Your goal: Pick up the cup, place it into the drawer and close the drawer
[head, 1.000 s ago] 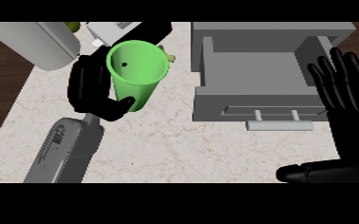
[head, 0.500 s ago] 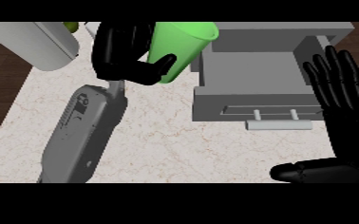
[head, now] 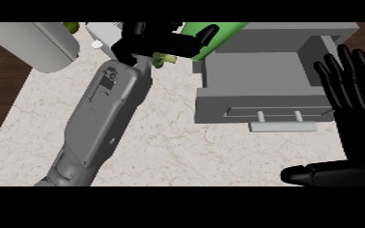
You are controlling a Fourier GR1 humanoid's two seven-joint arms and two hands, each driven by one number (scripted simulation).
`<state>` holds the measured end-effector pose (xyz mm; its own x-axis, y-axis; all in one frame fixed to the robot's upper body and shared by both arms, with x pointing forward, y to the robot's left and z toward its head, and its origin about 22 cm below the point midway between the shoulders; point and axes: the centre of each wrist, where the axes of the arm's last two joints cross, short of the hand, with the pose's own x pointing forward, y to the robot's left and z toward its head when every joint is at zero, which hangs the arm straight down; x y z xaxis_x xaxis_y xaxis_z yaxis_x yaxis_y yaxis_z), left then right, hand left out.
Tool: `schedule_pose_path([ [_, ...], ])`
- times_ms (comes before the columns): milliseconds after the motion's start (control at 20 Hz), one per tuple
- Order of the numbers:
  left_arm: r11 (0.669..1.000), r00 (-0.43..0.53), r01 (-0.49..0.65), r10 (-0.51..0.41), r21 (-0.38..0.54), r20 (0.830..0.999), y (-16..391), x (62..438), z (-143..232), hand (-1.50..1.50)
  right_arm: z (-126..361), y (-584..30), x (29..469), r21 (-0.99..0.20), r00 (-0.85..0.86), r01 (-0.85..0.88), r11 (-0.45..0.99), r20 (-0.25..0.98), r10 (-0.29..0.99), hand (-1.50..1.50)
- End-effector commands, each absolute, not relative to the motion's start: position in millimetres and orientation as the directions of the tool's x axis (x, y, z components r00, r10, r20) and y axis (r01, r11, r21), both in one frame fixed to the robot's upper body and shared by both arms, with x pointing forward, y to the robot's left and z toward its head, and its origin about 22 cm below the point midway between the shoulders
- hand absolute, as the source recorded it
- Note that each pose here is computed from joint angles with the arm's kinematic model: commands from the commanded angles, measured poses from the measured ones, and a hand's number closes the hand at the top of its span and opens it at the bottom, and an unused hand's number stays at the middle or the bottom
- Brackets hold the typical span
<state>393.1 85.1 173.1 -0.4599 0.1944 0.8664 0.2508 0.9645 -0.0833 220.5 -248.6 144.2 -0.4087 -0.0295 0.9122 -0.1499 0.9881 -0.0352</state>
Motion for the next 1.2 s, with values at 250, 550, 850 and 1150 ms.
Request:
schedule_pose_path([
  [250,0.975,-0.412,0.217,0.143,-0.055,0.900,37,417,197,1.50,130,-241,229,-0.025,-0.407,-0.172,0.985,0.912,-0.048,-1.50],
  [550,0.976,-0.402,0.220,0.102,-0.013,0.910,34,424,167,1.50,138,-251,222,-0.047,-0.427,-0.125,0.991,0.904,-0.011,-1.50],
  [850,0.981,-0.354,0.191,0.046,0.024,0.934,25,430,149,1.50,125,-259,237,-0.049,-0.436,-0.177,0.983,0.899,-0.034,-1.50],
  [1150,0.977,-0.349,0.181,-0.039,0.108,0.936,24,433,137,1.50,131,-260,227,-0.044,-0.413,-0.188,0.981,0.910,-0.038,-1.50],
])
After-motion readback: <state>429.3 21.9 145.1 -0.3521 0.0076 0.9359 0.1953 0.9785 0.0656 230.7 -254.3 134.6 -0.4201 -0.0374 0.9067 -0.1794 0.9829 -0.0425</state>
